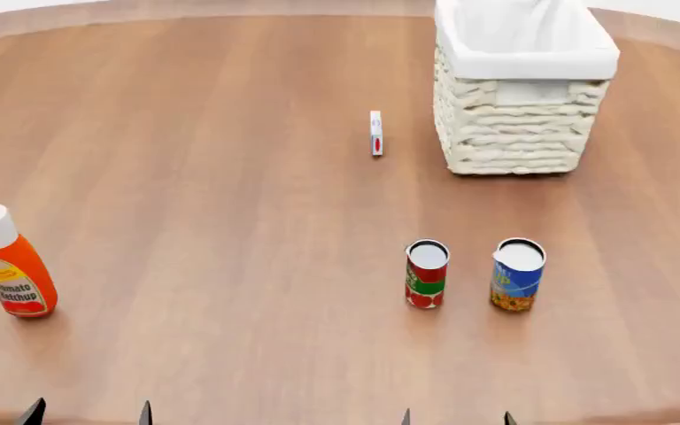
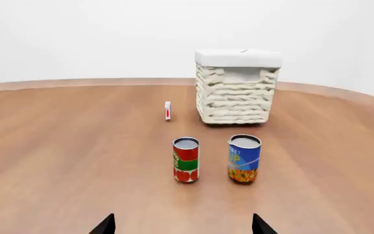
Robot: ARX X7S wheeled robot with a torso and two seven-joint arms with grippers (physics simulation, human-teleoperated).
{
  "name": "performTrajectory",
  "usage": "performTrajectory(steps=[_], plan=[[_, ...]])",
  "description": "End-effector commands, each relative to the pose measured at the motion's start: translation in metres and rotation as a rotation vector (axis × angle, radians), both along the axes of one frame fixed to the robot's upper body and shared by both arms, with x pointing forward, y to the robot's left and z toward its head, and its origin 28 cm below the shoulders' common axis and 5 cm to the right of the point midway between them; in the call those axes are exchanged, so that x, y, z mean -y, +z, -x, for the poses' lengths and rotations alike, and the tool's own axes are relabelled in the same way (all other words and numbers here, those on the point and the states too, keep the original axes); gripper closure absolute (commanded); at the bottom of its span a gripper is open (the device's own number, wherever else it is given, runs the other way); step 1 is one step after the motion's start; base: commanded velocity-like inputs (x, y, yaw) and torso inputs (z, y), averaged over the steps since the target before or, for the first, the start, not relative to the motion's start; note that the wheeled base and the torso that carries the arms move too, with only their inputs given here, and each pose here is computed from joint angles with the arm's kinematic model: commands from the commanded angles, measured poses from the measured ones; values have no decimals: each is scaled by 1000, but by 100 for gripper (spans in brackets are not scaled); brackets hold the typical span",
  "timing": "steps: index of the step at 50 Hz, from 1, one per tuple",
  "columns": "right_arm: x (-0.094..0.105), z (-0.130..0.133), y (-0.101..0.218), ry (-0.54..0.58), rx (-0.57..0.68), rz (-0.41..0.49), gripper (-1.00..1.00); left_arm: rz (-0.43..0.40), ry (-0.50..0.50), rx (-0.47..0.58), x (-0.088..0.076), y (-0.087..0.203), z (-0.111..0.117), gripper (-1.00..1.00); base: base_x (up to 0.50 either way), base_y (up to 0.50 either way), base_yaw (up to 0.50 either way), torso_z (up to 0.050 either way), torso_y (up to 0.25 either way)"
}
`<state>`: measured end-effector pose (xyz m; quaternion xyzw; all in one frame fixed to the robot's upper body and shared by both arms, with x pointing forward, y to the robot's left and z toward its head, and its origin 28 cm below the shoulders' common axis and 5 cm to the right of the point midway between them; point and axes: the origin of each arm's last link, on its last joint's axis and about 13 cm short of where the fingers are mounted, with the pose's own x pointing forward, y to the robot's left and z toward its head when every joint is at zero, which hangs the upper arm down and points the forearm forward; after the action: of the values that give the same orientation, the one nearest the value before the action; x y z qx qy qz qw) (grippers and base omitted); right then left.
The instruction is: Pick up the ketchup, and put it in the basket.
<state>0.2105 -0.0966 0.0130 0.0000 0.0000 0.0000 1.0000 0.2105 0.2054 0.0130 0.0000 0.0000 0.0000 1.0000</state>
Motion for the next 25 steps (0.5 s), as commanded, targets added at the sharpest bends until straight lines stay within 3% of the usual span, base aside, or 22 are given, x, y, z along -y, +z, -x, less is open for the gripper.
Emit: performTrajectory(steps=[1,16,17,19,20,23,25], plan=[[-3,2,1,7,11,1,-100,13,8,17,-2,3,0,-100,0,0,0,0,0],[-4,3,3,-2,10,12,-100,-34,14,21,-3,0,-1,-100,0,0,0,0,0],[-4,3,3,-1,12,11,-100,14,-11,-3,-3,2,-1,-100,0,0,0,0,0],[-5,4,3,0,14,18,-100,-26,7,8,-3,2,0,-100,0,0,0,0,0],[-5,4,3,12,-4,-20,-100,-16,-8,15,-3,2,1,-100,0,0,0,0,0],[-5,4,4,8,12,9,-100,47,-20,30,-6,5,1,-100,0,0,0,0,0],[-5,5,4,5,27,46,-100,38,-3,30,-6,5,-2,-100,0,0,0,0,0]])
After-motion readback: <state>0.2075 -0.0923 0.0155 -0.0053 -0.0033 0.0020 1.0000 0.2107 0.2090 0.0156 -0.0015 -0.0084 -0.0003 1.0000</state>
